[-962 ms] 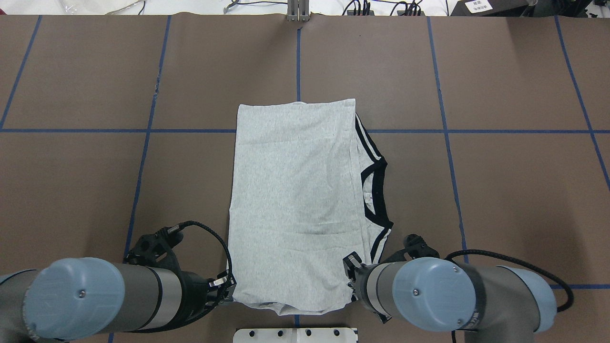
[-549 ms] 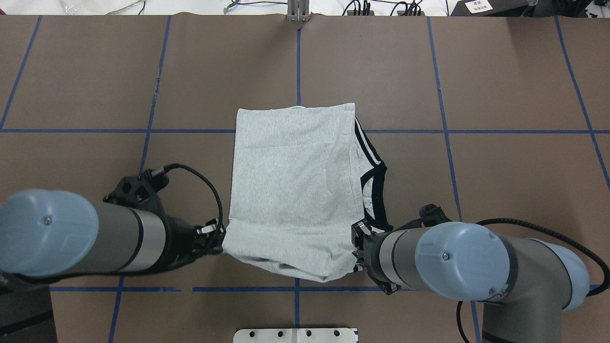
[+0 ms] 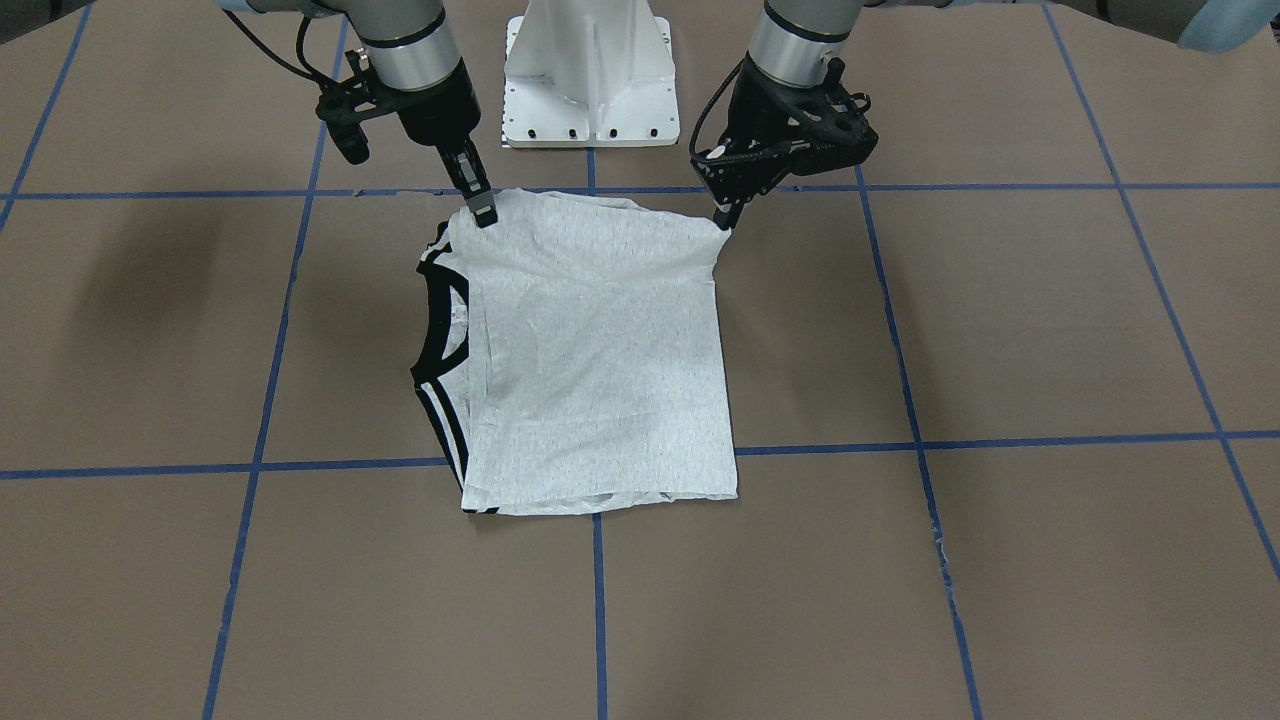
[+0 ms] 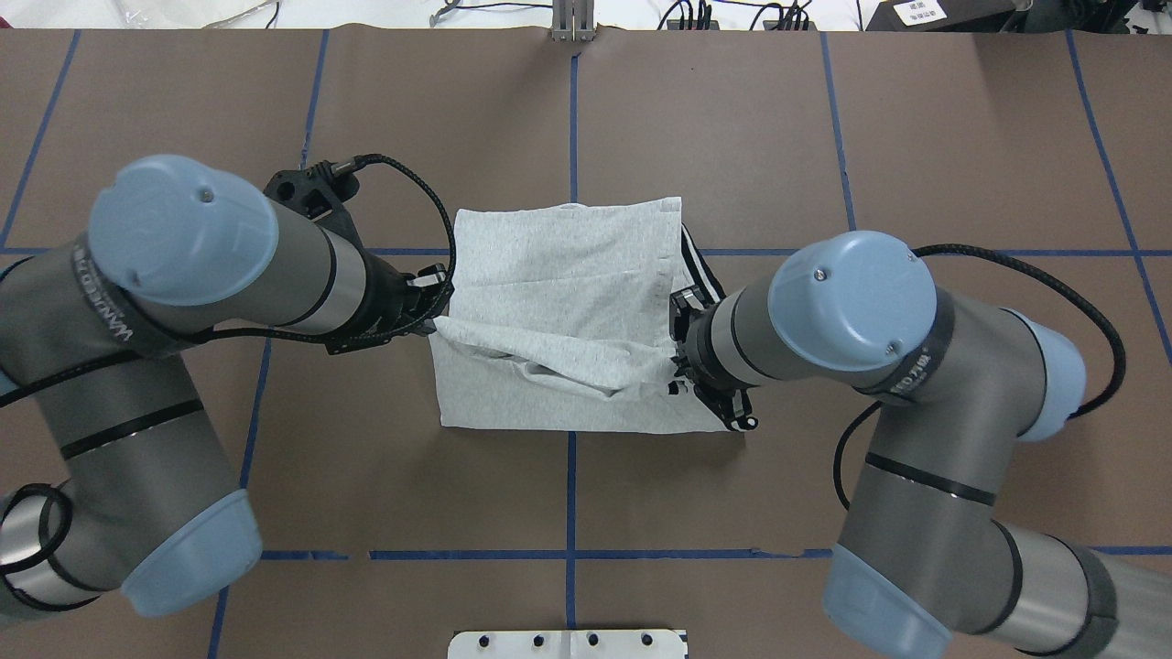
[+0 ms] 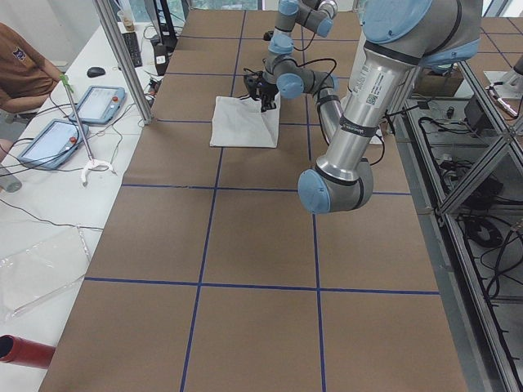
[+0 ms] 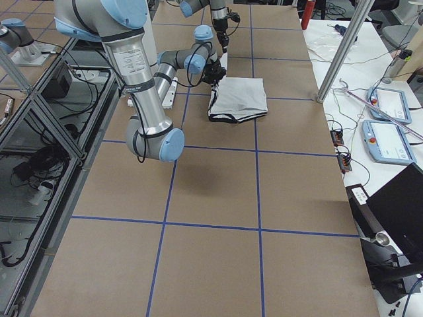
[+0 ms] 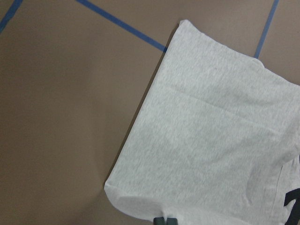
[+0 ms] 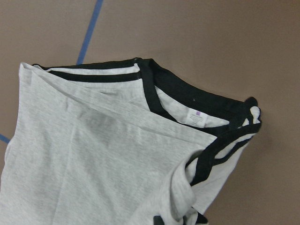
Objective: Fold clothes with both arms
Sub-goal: 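Grasp the near shirt edge with both grippers and fold it toward the far edge, then release the folded edge and raise both grippers away from the shirt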
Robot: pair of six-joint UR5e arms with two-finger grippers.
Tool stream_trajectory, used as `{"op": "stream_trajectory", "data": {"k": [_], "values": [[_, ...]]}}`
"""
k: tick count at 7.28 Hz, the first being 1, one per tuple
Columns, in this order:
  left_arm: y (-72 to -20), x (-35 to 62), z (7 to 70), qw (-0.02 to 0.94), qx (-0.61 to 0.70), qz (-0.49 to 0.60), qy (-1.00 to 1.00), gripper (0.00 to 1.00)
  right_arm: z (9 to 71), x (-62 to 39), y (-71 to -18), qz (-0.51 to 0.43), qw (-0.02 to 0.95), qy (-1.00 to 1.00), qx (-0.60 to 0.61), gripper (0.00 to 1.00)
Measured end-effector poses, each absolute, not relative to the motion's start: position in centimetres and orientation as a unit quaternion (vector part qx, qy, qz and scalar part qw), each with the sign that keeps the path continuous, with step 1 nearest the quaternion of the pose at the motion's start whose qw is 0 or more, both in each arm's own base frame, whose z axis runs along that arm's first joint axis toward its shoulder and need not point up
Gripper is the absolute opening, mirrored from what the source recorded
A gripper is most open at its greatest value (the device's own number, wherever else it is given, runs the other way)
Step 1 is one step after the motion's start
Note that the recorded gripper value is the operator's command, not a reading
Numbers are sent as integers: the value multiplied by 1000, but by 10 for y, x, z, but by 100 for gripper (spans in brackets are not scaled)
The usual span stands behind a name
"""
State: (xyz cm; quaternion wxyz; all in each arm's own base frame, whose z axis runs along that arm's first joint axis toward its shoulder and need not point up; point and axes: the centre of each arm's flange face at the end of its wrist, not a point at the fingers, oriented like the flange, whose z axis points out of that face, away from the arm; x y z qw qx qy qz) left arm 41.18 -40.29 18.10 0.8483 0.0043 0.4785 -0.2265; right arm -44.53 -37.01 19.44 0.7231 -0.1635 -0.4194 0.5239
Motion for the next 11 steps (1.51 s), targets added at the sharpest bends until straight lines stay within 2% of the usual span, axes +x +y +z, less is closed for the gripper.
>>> {"op": "stream_trajectory", "data": {"k": [4, 5, 6, 7, 8, 10, 11], "values": [[-492, 445, 212, 847, 43, -232, 476, 0, 198, -488, -479, 540, 719, -417, -130, 0], [-512, 450, 222, 846, 53, -232, 477, 0, 202, -493, -502, 534, 725, -414, -130, 46], [-528, 456, 234, 846, 67, -229, 476, 25, 212, -498, -520, 521, 735, -414, -127, 99], [-545, 465, 248, 845, 89, -226, 477, 51, 227, -506, -538, 504, 746, -419, -117, 100], [-569, 470, 263, 845, 118, -219, 474, 55, 240, -511, -561, 486, 758, -423, -100, 100], [-626, 444, 293, 854, 179, -195, 449, 54, 264, -470, -630, 431, 796, -420, -63, 100], [-639, 434, 303, 855, 192, -189, 443, 54, 277, -444, -654, 408, 811, -416, -55, 100]]}}
